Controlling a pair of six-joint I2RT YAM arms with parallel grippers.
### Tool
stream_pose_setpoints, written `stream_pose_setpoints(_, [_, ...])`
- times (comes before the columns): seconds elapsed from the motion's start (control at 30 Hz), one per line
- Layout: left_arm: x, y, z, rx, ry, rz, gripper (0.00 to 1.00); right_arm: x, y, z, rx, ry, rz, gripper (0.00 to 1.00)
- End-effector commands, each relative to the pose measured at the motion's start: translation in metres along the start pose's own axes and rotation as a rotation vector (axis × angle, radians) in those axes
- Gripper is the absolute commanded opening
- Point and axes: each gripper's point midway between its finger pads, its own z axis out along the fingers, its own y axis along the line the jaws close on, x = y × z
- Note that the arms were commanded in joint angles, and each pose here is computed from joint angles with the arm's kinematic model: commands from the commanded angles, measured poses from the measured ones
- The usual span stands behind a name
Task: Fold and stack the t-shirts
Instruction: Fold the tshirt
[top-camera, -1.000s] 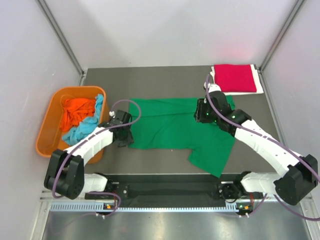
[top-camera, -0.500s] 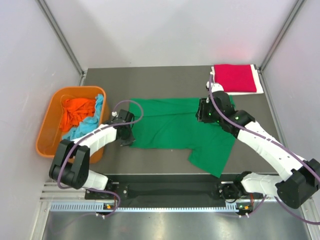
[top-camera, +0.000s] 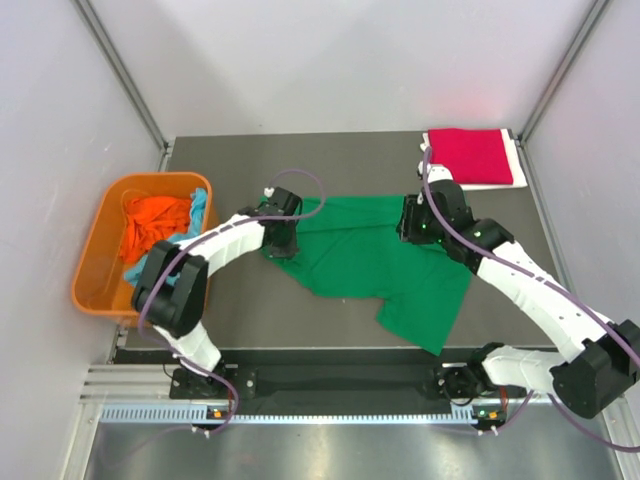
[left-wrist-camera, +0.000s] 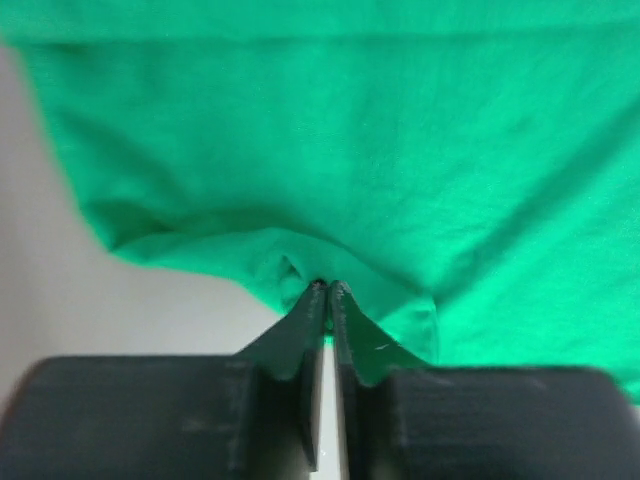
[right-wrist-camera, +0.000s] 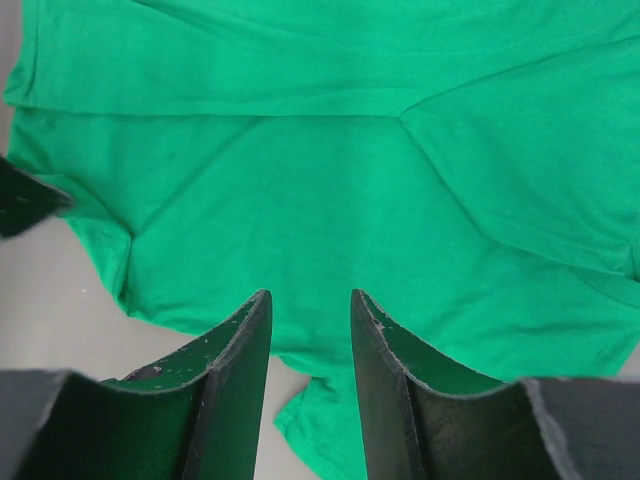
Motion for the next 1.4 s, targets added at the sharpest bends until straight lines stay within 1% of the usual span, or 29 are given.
stream_pose_setpoints(0.0, [-0.001,-0.01,0.01,0.02,0.035,0.089,0.14,-0.024,-0.001,-0.006,0.003,-0.046,0.004,0.38])
stream_pose_setpoints(0.03, [-0.005,-0.011,0.012,0.019,0.034,0.099,0.23,-0.023,-0.001,-0.005,0.002,-0.042,0.005,0.38])
stream_pose_setpoints(0.07, [-0.019,-0.018,0.007,0.031,0.006,0.105,0.27,-0.023,-0.001,-0.006,-0.002,-0.042,0.007,0.38])
stream_pose_setpoints(0.1, [-0.023,-0.014,0.003,0.002,0.004,0.115,0.3,-0.024,-0.001,-0.006,-0.003,-0.042,0.008,0.38])
stream_pose_setpoints(0.13, [-0.04,-0.019,-0.009,0.004,-0.034,0.115,0.35,-0.025,0.001,-0.007,-0.013,-0.044,0.011,0.38])
stream_pose_setpoints(0.17, [-0.045,-0.017,-0.016,-0.011,-0.048,0.114,0.39,-0.024,0.001,-0.008,-0.014,-0.043,0.011,0.38])
stream_pose_setpoints(0.2, [-0.048,-0.006,-0.024,-0.073,-0.055,0.114,0.41,-0.026,0.002,-0.01,-0.018,-0.048,0.014,0.38])
stream_pose_setpoints(0.27, [-0.06,0.003,-0.047,-0.118,-0.109,0.099,0.42,-0.027,0.003,-0.013,-0.026,-0.052,0.014,0.38])
stream_pose_setpoints(0.3, [-0.064,0.012,-0.06,-0.155,-0.144,0.067,0.42,-0.028,0.002,-0.015,-0.026,-0.055,0.019,0.38])
stream_pose_setpoints(0.33, [-0.059,0.018,-0.066,-0.174,-0.138,0.05,0.41,-0.029,0.004,-0.017,-0.035,-0.061,0.02,0.38])
stream_pose_setpoints(0.37, [-0.048,0.023,-0.064,-0.182,-0.121,0.037,0.37,-0.028,0.004,-0.017,-0.037,-0.06,0.023,0.38])
stream_pose_setpoints(0.4, [-0.042,0.023,-0.065,-0.169,-0.121,-0.002,0.35,-0.029,0.005,-0.018,-0.04,-0.062,0.025,0.38])
stream_pose_setpoints(0.47, [-0.02,0.019,-0.06,-0.088,-0.106,-0.045,0.3,-0.03,0.006,-0.019,-0.048,-0.062,0.026,0.38])
stream_pose_setpoints(0.5, [-0.012,0.015,-0.057,-0.051,-0.1,-0.081,0.25,-0.03,0.007,-0.019,-0.05,-0.063,0.026,0.38])
stream_pose_setpoints(0.53, [-0.009,0.01,-0.059,-0.007,-0.115,-0.103,0.23,-0.031,0.008,-0.019,-0.053,-0.062,0.028,0.38])
stream_pose_setpoints(0.57, [0.006,0.008,-0.048,0.032,-0.093,-0.114,0.22,-0.031,0.008,-0.018,-0.054,-0.061,0.031,0.38])
stream_pose_setpoints(0.6, [0.008,0.005,-0.047,0.061,-0.101,-0.121,0.2,-0.033,0.009,-0.018,-0.055,-0.062,0.031,0.38])
stream_pose_setpoints(0.77, [0.027,0.003,-0.027,0.117,-0.11,-0.041,0.21,-0.032,0.011,-0.016,-0.064,-0.052,0.031,0.38])
stream_pose_setpoints(0.83, [0.024,-0.001,-0.023,0.138,-0.134,-0.019,0.22,-0.032,0.011,-0.016,-0.062,-0.053,0.032,0.38])
stream_pose_setpoints(0.87, [0.027,0.0,-0.019,0.138,-0.131,-0.014,0.26,-0.032,0.011,-0.015,-0.062,-0.051,0.036,0.38])
stream_pose_setpoints(1.1, [0.026,0.002,-0.004,0.123,-0.142,0.035,0.32,-0.035,0.012,-0.016,-0.062,-0.058,0.037,0.38])
stream_pose_setpoints(1.37, [0.018,0.002,0.007,0.092,-0.143,0.064,0.32,-0.038,0.008,-0.016,-0.043,-0.064,0.028,0.38])
